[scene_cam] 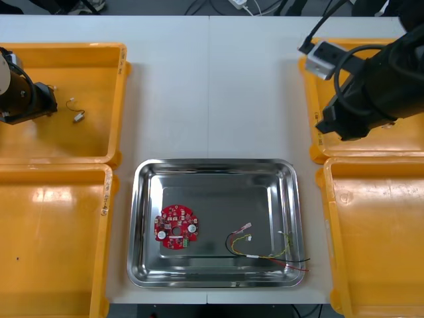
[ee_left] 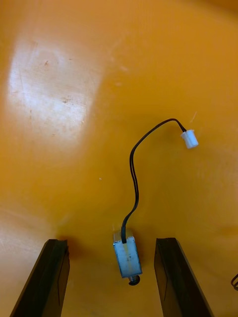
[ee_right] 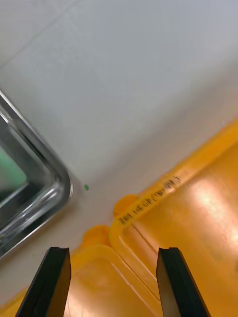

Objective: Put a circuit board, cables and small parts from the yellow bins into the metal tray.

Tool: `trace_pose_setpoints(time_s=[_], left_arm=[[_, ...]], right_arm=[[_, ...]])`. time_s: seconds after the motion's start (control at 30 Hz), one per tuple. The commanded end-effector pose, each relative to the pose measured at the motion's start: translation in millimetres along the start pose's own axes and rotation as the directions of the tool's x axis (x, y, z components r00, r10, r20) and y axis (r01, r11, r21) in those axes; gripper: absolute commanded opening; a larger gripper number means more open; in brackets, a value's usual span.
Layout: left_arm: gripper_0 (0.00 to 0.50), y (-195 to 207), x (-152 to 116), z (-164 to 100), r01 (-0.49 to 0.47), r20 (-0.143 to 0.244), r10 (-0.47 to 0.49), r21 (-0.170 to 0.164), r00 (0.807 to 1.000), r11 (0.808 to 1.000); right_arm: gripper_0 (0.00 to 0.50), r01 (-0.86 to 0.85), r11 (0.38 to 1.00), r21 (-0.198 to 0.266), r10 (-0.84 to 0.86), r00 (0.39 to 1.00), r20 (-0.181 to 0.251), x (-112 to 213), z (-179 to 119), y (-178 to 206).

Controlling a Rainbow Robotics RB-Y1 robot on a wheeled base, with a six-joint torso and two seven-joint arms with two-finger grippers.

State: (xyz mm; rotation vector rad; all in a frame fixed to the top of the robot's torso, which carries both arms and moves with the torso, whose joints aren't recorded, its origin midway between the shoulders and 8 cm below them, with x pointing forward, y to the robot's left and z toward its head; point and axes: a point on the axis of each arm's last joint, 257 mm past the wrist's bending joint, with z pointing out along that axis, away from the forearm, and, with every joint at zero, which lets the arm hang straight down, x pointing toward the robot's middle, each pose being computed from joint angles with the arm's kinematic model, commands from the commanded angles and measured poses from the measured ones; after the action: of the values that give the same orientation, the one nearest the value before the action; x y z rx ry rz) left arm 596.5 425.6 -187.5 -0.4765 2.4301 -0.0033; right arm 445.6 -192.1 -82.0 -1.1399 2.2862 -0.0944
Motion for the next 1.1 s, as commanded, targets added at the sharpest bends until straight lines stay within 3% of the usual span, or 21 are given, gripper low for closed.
trace_pose_setpoints(time_s=[0.03,0.07,0.13,0.17,0.2,0.27,0.4,0.73,0.87,1.1], left_arm=[[0.5,-28,-25,-12,-0.025,0.057,0.023,0.038,0.998,0.999],[0.5,-27,-24,-11,-0.028,0.059,0.026,0.034,0.998,0.999],[0.415,-28,-25,-10,-0.027,0.062,0.025,0.035,0.998,0.999],[0.311,-27,-23,-9,-0.025,0.057,0.023,0.034,0.998,0.999],[0.176,-27,-23,-9,-0.026,0.056,0.024,0.033,0.998,0.999],[0.004,-28,-21,-7,-0.029,0.055,0.027,0.031,0.998,0.999],[0.0,-31,-21,-5,-0.035,0.064,0.033,0.033,0.997,0.999],[0.0,-31,-20,-4,-0.032,0.061,0.03,0.031,0.998,0.999],[0.0,-26,-15,-6,-0.04,0.038,0.04,0.017,0.999,0.999],[0.0,-17,-12,-26,-0.092,-0.01,0.092,-0.019,0.996,0.996]], right_arm=[[0.5,-0.157,0.985,0.076,0.155,0.988,0.027,2,-29,-65],[0.5,-0.184,0.98,0.079,0.182,0.983,0.026,5,-31,-73],[0.5,-0.23,0.969,0.086,0.229,0.973,0.024,9,-33,-89],[0.5,-0.256,0.963,0.09,0.255,0.967,0.022,12,-33,-98],[0.5,-0.279,0.955,0.1,0.279,0.96,0.018,15,-34,-107],[0.5,-0.307,0.945,0.115,0.307,0.952,0.012,20,-36,-119],[0.5,-0.352,0.923,0.155,0.358,0.933,-0.017,36,-35,-141],[0.5,-0.462,0.868,0.184,0.484,0.869,-0.1,76,-22,-175],[0.5,-0.487,0.858,0.162,0.508,0.851,-0.13,83,-17,-179],[0.5,-0.454,0.88,0.137,0.47,0.875,-0.116,75,-6,-197]])
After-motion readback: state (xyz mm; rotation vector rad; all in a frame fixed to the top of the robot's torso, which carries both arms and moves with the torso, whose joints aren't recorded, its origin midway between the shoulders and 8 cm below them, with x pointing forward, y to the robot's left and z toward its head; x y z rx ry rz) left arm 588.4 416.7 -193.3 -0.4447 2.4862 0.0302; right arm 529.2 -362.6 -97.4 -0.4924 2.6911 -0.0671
